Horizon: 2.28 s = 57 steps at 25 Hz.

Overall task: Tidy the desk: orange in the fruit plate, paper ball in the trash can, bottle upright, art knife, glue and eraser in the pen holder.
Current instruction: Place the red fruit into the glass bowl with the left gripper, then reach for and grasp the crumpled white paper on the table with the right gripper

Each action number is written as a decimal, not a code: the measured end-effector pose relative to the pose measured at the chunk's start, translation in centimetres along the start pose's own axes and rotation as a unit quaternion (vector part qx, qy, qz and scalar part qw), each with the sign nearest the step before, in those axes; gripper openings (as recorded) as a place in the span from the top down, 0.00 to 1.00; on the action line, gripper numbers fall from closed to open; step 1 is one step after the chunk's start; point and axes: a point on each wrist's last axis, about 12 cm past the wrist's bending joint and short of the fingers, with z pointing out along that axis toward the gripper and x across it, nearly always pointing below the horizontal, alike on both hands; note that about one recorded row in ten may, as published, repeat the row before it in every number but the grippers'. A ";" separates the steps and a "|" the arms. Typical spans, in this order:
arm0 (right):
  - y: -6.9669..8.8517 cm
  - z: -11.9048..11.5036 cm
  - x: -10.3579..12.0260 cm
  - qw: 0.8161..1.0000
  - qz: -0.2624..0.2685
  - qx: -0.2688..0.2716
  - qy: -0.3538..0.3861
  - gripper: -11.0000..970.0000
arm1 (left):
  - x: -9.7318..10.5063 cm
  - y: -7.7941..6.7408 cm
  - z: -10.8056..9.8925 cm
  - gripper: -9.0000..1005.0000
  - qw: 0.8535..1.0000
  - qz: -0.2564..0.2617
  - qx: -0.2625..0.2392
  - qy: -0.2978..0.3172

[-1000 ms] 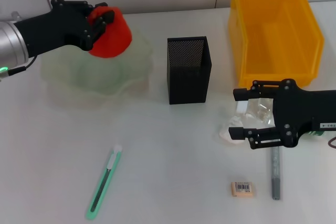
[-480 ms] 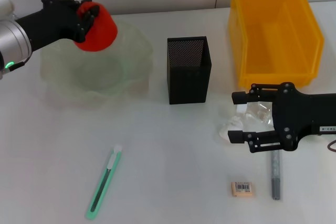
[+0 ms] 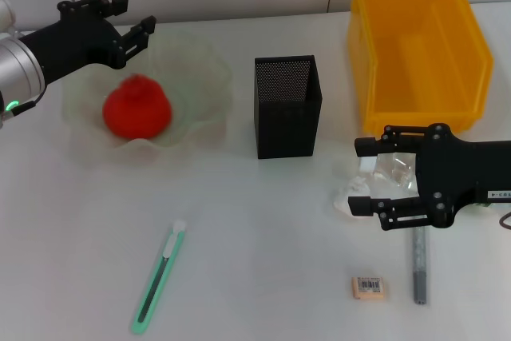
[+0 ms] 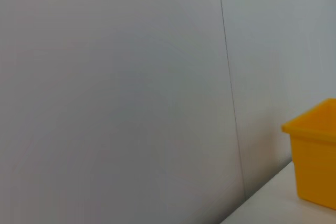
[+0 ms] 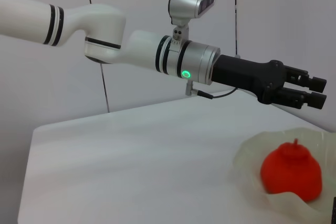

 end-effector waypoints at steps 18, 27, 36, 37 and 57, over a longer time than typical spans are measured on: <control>-0.8 -0.9 0.2 0.998 0.046 0.025 0.048 0.18 | -2.9 -2.3 -2.1 0.25 0.987 -0.014 0.152 -0.041; -2.6 -0.5 -2.9 0.987 0.094 0.058 0.114 0.18 | -3.4 -4.8 -4.0 0.25 0.966 0.003 0.256 -0.044; -4.0 1.4 -8.4 0.960 0.124 0.085 0.237 0.18 | -2.6 -5.8 -5.6 0.25 0.959 -0.005 0.279 -0.045; -4.1 1.6 -8.8 0.956 0.130 0.085 0.250 0.18 | -2.5 -5.9 -5.6 0.25 0.959 -0.006 0.281 -0.044; -4.1 4.1 -10.0 0.901 0.174 0.090 0.388 0.18 | -2.7 -6.8 -5.1 0.26 0.951 -0.001 0.306 -0.043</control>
